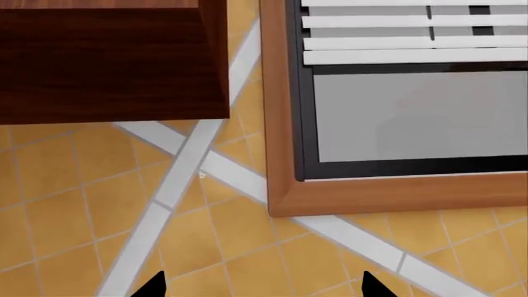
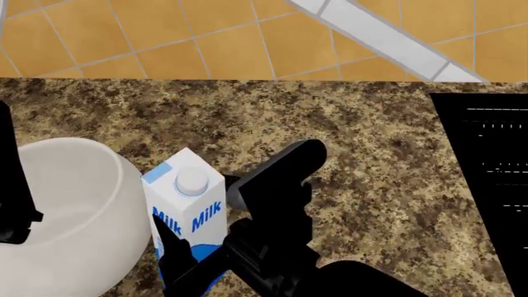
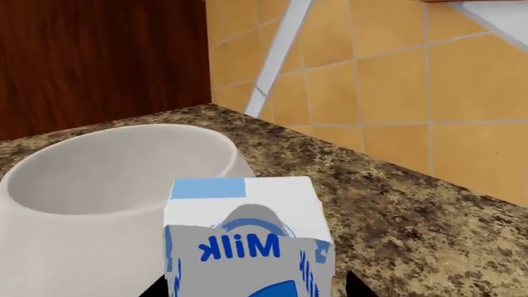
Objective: Place the eggs and milk next to the bowl.
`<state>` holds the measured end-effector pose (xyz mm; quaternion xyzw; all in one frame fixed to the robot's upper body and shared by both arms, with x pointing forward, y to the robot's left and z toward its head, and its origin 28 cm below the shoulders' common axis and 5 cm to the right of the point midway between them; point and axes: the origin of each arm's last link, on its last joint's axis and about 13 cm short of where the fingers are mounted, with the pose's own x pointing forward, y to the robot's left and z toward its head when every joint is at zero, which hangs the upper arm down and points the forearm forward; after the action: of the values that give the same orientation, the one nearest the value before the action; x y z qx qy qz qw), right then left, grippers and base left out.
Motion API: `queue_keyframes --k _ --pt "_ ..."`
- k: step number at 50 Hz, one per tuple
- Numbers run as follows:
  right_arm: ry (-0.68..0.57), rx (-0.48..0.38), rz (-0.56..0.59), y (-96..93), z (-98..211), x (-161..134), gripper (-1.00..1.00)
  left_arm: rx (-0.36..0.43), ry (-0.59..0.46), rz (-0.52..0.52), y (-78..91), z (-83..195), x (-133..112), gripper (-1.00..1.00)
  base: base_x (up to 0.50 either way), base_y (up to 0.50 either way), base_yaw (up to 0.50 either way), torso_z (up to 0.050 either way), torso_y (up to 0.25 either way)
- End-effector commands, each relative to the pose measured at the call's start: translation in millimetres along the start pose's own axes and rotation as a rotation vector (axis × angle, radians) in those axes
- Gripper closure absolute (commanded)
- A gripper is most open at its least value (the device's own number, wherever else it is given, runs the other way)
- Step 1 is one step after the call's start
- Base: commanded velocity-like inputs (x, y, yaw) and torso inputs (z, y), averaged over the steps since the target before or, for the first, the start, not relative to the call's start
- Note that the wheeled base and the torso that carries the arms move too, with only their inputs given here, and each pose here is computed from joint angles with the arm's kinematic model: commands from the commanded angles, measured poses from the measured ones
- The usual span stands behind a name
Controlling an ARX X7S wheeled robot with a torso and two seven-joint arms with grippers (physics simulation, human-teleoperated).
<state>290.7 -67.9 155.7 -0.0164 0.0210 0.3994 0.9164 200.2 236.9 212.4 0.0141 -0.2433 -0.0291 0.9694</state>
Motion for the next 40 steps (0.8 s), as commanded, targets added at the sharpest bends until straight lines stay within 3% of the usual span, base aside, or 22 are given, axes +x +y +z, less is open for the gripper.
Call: queue_keyframes --k 1,40 --pt "-0.014 -0.018 0.034 1.3 -0.6 3.1 -1.0 0.003 -0.046 0.031 2.8 0.0 6.9 -1.0 0.0 0.0 0.0 0.0 0.0" --pt "-0.05 -0.067 0.04 3.5 25.0 2.1 -1.0 0.004 -0.059 0.032 2.9 2.4 6.9 -1.0 0.0 0.0 0.0 0.0 0.0"
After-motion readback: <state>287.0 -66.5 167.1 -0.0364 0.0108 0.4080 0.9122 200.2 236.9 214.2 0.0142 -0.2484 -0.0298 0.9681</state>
